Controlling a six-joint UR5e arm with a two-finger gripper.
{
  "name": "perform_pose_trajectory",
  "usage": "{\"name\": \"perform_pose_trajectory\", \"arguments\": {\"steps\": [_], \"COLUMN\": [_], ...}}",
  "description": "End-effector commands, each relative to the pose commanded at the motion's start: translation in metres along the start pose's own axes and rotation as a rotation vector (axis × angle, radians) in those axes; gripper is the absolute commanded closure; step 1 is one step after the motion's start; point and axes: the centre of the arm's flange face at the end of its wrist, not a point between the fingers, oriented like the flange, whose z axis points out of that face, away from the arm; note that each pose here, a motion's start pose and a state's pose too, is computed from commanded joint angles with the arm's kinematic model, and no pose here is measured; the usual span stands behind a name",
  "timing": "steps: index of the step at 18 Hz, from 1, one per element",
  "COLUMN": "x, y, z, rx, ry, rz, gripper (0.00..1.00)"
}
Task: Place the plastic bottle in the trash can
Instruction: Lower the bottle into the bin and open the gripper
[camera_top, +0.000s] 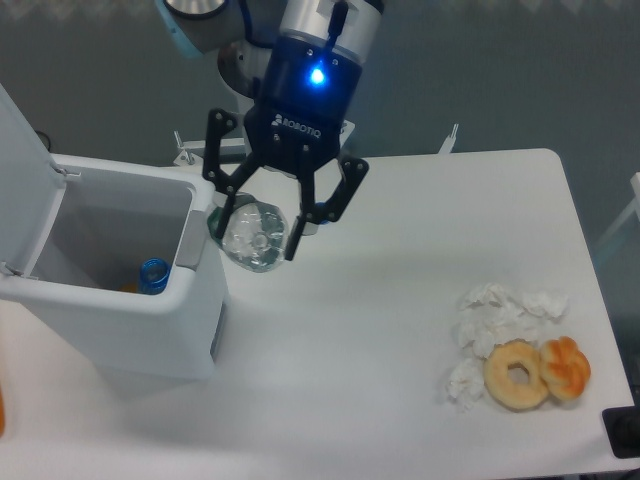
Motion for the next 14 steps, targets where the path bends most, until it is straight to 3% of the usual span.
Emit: {"name": "perform_pose_trajectory", "arguments": {"steps": [6,14], "x": [0.038,0.070], "y": [0.016,0.047], "z": [0.033,0.055], "rx": [-0.039,-0.099], "ry": [0.099,0.156], "rz": [0.087,0.090], "gripper": [0.35,0.35]}}
